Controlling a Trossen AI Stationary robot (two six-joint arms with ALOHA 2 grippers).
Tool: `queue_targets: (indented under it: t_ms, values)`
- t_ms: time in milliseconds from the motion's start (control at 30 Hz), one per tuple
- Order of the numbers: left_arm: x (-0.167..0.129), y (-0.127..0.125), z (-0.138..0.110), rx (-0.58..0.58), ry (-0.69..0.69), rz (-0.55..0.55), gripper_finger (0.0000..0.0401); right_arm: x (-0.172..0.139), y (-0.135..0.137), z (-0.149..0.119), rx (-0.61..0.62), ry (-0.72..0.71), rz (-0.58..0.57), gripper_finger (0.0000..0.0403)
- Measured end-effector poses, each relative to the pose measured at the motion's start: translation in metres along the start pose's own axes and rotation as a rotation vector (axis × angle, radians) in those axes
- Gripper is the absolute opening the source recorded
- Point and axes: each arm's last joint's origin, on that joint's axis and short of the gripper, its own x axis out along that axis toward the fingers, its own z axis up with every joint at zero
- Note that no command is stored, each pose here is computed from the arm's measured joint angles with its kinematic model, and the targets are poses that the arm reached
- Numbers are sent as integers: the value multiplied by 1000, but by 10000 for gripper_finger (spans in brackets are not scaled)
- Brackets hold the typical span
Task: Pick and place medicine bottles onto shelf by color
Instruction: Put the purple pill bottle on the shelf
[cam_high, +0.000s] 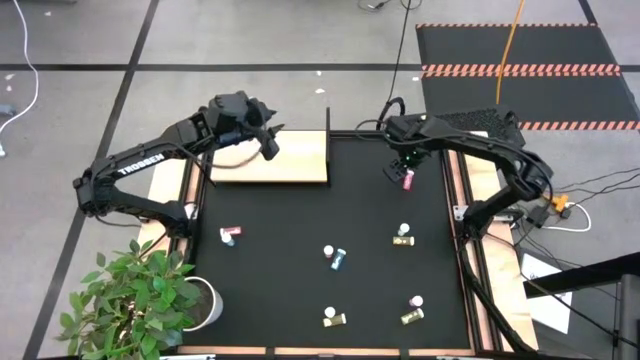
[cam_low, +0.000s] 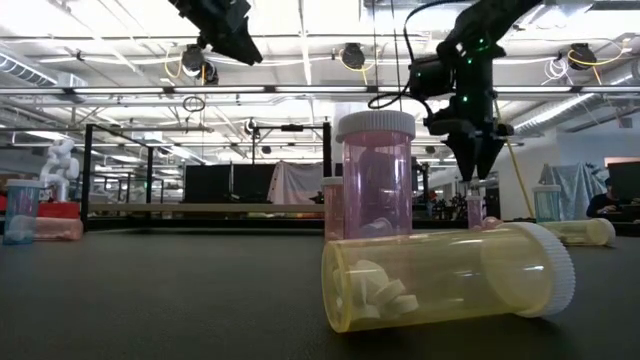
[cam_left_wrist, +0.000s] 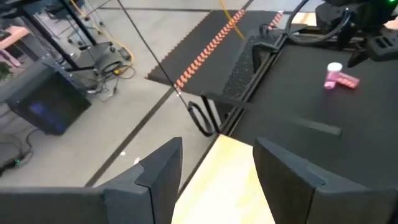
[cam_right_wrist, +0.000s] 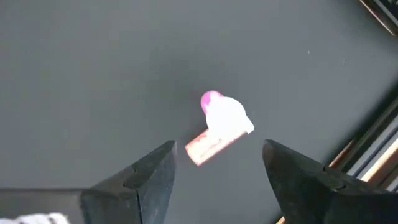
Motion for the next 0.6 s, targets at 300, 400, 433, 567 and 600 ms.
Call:
queue_targets:
  t_ms: [300, 400, 433, 567, 600]
  values:
    - [0, -1, -4, -102, 43, -5, 200, 11, -16, 11, 4, -1, -9, 235]
    - [0, -1, -4, -116, 43, -5, 200, 14, -21, 14, 25, -20, 10, 233]
    - [0, -1, -4, -127, 43, -5, 200, 16, -23, 13, 32, -13, 27, 231]
    - [0, -1, -5, -167, 44, -3, 200, 28, -27, 8, 34, 8, 68, 215]
    - [0, -1, -5, -167, 44, -3, 200, 31, -27, 6, 34, 17, 66, 211]
